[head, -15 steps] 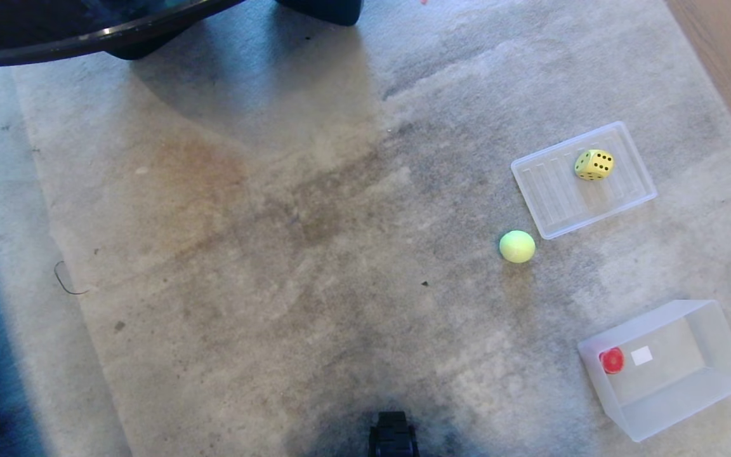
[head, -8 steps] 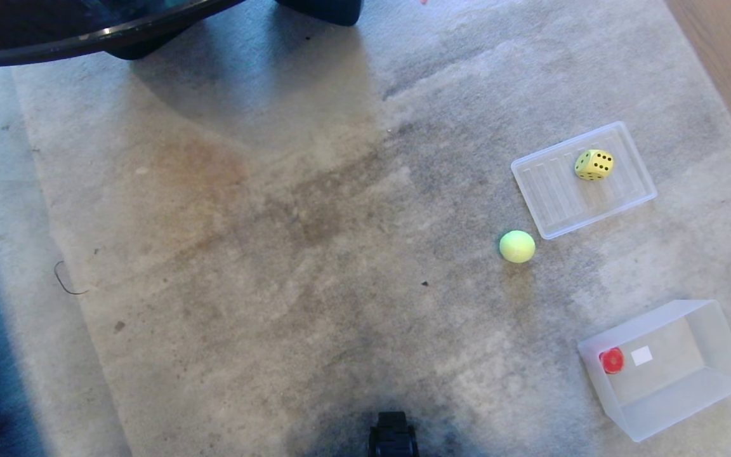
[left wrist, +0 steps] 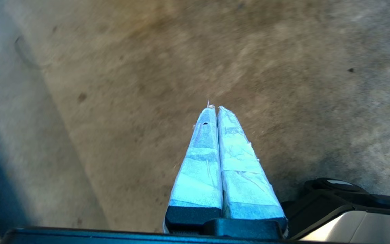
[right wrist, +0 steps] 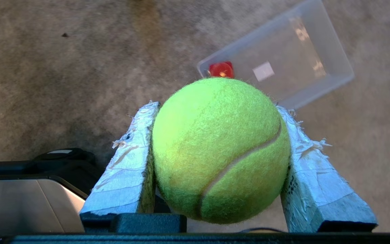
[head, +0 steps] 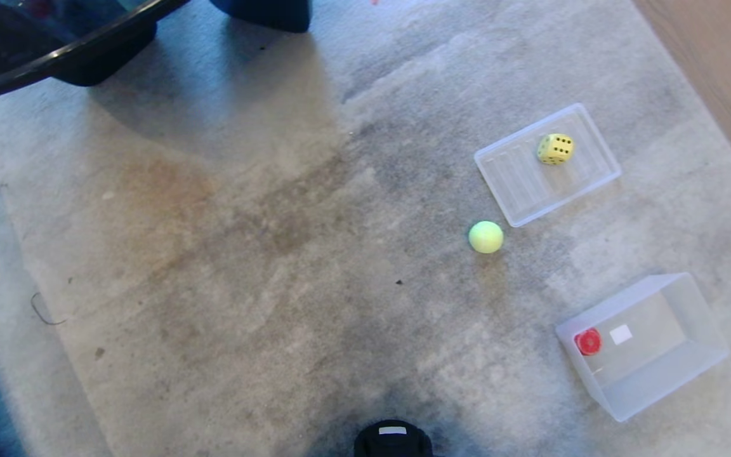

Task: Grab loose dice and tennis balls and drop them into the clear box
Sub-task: Put the ball in the box

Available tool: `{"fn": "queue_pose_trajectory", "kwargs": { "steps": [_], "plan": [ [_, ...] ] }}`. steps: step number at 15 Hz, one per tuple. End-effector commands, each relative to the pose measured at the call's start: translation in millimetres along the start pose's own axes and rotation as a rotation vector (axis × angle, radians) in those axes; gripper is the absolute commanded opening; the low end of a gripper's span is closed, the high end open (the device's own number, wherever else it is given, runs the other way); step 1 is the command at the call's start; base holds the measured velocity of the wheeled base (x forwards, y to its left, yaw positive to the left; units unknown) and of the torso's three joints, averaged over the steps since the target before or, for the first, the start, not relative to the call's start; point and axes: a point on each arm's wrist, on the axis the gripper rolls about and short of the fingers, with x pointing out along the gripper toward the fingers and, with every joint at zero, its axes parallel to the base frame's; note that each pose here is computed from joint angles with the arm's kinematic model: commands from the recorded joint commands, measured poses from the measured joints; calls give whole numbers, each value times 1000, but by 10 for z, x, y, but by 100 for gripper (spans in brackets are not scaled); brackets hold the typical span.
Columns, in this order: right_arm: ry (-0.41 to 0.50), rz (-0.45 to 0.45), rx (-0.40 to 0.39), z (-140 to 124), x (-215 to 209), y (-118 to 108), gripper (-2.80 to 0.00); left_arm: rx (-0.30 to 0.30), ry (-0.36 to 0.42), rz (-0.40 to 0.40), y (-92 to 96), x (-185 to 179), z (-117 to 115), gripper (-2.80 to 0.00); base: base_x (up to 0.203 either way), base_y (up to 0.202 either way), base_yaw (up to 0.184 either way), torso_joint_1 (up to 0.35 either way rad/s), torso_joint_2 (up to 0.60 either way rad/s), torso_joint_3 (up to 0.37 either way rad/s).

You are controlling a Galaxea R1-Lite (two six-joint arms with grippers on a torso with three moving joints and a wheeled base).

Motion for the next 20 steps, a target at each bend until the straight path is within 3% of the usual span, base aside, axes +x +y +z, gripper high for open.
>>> {"fn": "queue_pose_trajectory", "kwargs": {
  "steps": [1,4,20],
  "plan": [
    [4,-1,0,-3,2,0,-280,-2,1,0,0,0,-1,-280,1,9,-156,7,2,6],
    [4,-1,-1,-4,3,0,-280,-2,1,0,0,0,-1,-280,1,6,-106,2,5,1],
    [3,-1,-2,-3,2,0,-280,-2,1,0,0,0,-1,-280,0,0,0,0,0,0]
  ]
}}
